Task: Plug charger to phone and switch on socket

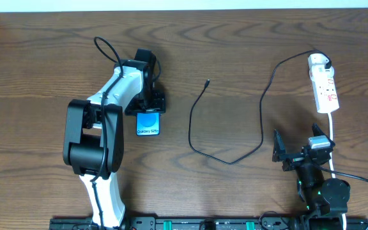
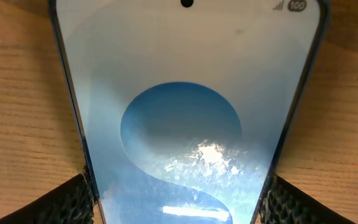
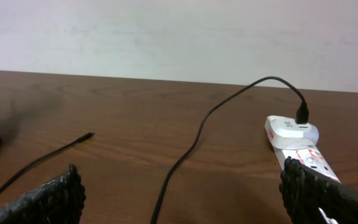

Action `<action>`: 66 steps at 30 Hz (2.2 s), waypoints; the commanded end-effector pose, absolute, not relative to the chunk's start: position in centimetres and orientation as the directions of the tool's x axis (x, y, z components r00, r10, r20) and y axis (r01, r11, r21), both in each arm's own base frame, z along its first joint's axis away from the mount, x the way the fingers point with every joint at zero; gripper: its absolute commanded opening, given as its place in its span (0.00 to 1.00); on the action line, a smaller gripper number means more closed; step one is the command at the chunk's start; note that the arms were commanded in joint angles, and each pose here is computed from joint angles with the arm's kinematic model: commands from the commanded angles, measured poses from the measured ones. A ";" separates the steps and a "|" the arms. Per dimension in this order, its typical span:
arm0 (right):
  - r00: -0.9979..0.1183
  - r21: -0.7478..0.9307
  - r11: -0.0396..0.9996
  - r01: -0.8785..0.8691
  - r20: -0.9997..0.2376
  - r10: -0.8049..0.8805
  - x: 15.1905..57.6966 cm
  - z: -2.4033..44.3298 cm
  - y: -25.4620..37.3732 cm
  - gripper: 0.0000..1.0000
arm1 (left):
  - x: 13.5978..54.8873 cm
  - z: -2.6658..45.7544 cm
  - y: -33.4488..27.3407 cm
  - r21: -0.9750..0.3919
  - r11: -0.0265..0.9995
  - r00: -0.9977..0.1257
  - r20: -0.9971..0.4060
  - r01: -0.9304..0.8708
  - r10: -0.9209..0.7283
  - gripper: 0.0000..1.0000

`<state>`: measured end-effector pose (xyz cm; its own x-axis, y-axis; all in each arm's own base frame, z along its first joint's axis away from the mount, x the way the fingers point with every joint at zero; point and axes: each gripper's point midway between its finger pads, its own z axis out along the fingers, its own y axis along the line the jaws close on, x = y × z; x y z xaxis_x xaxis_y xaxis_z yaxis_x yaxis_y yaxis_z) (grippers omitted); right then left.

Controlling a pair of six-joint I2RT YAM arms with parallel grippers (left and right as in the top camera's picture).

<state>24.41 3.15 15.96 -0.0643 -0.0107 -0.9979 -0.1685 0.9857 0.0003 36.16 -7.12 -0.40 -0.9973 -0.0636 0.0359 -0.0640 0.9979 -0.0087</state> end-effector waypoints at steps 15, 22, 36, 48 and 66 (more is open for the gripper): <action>-0.061 -0.008 0.986 -0.164 -0.998 -0.018 24.4 15.9 3.0 0.99 | 36.6 -0.3 -6.7 0.018 0.997 -0.997 0.025 -0.068 -0.069 0.73; -0.061 -0.008 0.986 -0.164 -0.998 -0.018 24.4 15.9 3.0 0.99 | 37.6 3.3 -6.9 -0.007 0.998 -0.995 -0.071 -0.069 -0.069 0.73; -0.061 -0.008 0.987 -0.163 -0.998 -0.018 24.4 15.9 3.0 0.99 | 38.2 10.5 -8.1 -0.116 0.992 -0.967 -0.242 -0.056 -0.083 0.73; -0.061 -0.008 0.987 -0.163 -0.998 -0.018 24.4 15.9 3.0 0.99 | 37.5 10.8 -8.8 -0.166 0.981 -0.968 -0.212 -0.098 -0.133 0.73; -0.061 -0.008 0.986 -0.164 -0.998 -0.018 24.4 15.9 3.0 0.99 | 35.4 13.2 -16.0 -0.566 0.823 -0.993 -0.060 -0.050 -0.102 0.73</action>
